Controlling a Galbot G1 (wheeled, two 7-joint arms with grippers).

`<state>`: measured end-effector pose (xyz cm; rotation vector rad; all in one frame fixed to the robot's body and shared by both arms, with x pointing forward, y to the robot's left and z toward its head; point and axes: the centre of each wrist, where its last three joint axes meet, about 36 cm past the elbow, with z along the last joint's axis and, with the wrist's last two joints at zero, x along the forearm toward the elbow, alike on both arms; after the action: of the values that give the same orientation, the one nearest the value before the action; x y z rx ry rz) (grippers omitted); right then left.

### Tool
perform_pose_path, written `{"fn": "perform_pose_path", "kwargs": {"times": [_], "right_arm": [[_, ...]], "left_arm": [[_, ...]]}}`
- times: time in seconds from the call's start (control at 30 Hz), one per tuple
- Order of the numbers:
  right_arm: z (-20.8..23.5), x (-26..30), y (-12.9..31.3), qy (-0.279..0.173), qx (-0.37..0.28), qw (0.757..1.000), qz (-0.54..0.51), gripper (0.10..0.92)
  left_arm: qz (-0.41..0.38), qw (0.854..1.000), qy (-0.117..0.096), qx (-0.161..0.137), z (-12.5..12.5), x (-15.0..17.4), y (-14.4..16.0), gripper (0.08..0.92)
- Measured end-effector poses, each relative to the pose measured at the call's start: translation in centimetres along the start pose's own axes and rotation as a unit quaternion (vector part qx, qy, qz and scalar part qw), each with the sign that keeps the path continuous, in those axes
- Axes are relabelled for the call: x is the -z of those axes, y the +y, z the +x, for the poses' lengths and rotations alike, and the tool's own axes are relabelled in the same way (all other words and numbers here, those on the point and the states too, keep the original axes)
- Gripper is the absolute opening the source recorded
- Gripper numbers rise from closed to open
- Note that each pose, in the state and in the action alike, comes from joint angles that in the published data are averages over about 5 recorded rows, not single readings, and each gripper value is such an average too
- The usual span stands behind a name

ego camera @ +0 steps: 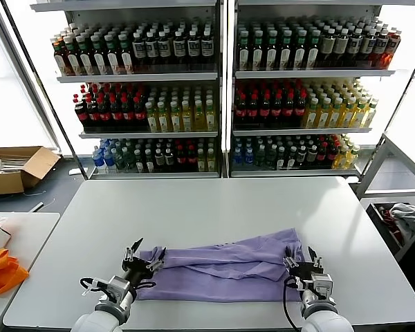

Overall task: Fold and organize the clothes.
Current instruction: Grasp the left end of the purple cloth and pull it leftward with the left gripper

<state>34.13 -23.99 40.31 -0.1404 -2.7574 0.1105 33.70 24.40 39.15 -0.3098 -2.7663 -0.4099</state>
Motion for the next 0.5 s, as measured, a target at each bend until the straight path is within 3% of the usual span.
{"fn": "perform_pose_path", "kwargs": {"times": [0.2, 0.5], "right_arm": [[0.7, 2.2, 0.1, -0.028, 0.013, 1.000, -0.003, 0.821], [1.2, 4.3, -0.2, -0.054, 0.022, 0.998, -0.001, 0.823]], "left_arm": [[0.028, 0.999, 0.008, 0.020, 1.3, 0.7, 0.0, 0.820], [0.087, 0.994, 0.056, 0.022, 3.0, 0.3, -1.1, 0.823]]}}
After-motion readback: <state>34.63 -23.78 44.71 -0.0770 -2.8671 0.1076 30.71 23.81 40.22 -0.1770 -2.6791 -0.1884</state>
